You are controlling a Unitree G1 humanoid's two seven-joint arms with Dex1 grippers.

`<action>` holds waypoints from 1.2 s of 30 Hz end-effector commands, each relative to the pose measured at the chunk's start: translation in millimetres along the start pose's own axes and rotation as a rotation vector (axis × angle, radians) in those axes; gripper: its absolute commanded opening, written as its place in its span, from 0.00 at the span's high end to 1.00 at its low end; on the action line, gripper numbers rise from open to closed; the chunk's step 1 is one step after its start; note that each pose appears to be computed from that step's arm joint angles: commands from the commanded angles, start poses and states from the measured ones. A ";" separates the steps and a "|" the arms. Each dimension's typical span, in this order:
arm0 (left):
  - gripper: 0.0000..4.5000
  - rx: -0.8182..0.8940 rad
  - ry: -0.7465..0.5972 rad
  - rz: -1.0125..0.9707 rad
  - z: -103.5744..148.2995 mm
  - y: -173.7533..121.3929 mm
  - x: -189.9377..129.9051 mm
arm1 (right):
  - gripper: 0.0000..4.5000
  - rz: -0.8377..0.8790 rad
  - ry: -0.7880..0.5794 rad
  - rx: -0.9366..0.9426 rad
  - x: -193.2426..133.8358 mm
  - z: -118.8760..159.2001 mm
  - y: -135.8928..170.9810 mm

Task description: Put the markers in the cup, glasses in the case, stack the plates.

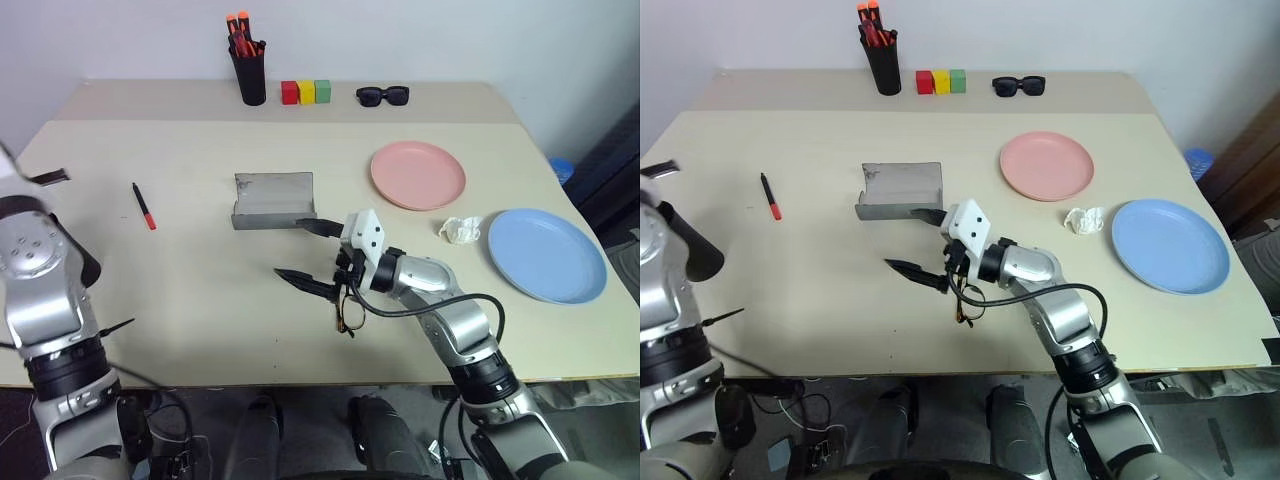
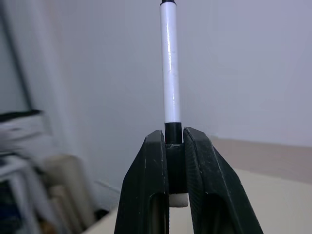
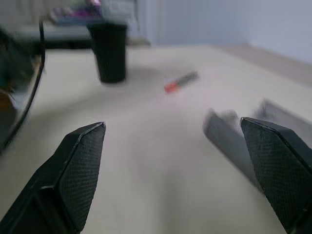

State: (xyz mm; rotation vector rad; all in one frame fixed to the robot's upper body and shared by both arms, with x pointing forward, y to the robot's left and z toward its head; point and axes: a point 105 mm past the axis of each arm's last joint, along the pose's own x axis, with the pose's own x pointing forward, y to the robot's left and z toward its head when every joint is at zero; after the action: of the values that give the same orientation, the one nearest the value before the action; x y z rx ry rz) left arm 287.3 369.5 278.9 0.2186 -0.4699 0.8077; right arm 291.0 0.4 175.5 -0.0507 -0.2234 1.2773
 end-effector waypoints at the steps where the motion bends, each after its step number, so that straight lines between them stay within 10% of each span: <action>1: 0.99 0.008 -0.076 0.079 16.4 26.8 -7.1 | 0.00 0.062 -0.121 0.062 4.3 27.8 6.1; 36: 0.99 -0.035 0.151 0.065 -55.6 13.3 -48.2 | 0.00 0.116 -0.151 0.136 11.4 30.7 15.8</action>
State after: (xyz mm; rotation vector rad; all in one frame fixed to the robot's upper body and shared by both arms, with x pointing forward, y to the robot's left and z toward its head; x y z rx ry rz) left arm 270.5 367.7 199.2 0.0910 -0.3116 0.8601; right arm 280.1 10.2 189.9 0.1481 -0.1993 1.3885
